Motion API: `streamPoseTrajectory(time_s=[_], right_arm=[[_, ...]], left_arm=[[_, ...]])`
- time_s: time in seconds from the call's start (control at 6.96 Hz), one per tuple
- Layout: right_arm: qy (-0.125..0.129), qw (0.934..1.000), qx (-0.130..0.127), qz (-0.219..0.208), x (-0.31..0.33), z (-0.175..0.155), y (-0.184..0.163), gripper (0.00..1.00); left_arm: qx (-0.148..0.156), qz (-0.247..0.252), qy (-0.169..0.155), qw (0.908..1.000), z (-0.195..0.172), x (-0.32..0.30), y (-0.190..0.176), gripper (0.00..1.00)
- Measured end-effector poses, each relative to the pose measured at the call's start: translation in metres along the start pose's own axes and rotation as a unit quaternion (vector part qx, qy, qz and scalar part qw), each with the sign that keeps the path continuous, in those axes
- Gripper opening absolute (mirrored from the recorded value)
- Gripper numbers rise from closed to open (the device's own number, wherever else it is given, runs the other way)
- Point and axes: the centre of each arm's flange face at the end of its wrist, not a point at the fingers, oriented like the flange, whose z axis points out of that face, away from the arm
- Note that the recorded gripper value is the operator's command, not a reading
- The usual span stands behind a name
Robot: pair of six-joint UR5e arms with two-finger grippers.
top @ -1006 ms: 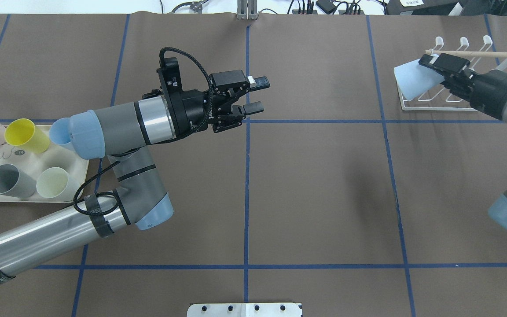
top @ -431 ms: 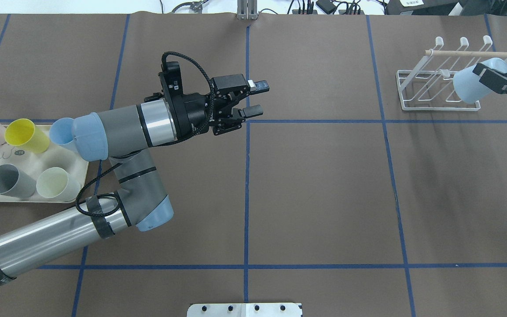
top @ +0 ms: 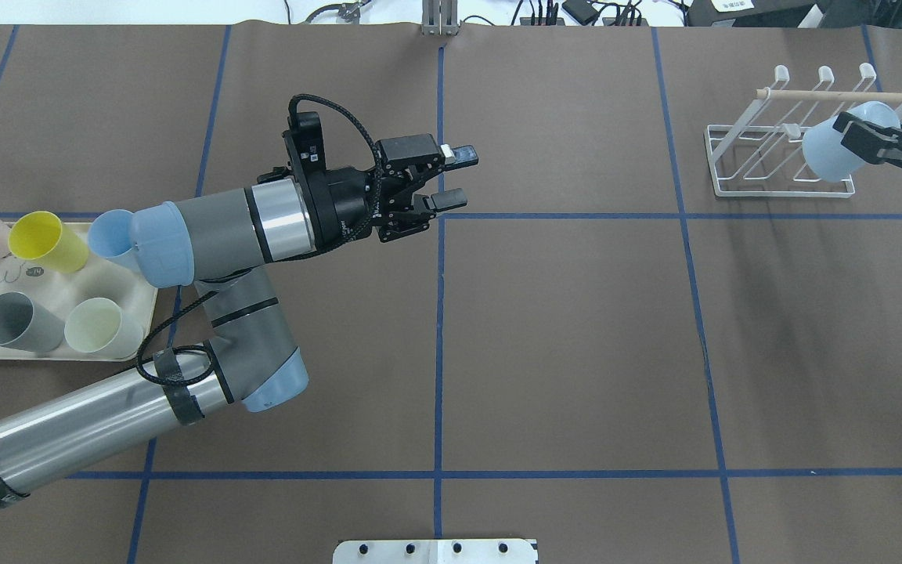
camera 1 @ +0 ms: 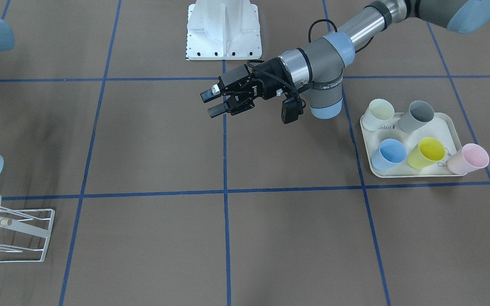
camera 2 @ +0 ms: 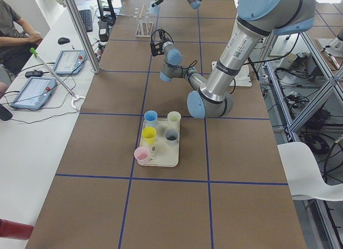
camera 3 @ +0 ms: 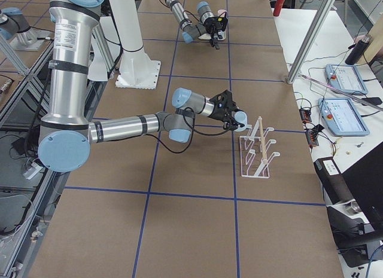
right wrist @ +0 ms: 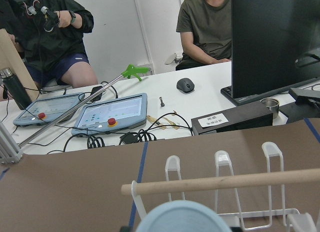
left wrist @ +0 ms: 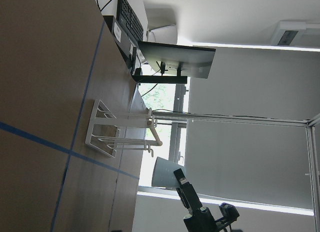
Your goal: Transfer IKEA cup to right arm and place on rack
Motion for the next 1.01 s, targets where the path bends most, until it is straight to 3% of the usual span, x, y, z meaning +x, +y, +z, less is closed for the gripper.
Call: streamPoseTrajectory(time_s=[0.43, 1.01], right_arm=[[0.012, 0.9997, -0.013, -0.015, -0.003, 0.017, 0.003, 0.0], [0.008, 0.9994, -0.029, -0.018, -0.003, 0.031, 0.008, 0.0]], left_arm=[[0.001, -0.001, -0.003, 1.0, 0.001, -0.003, -0.001, 0.77], [0.002, -0.001, -0.005, 1.0, 0.002, -0.006, -0.001, 0.77]])
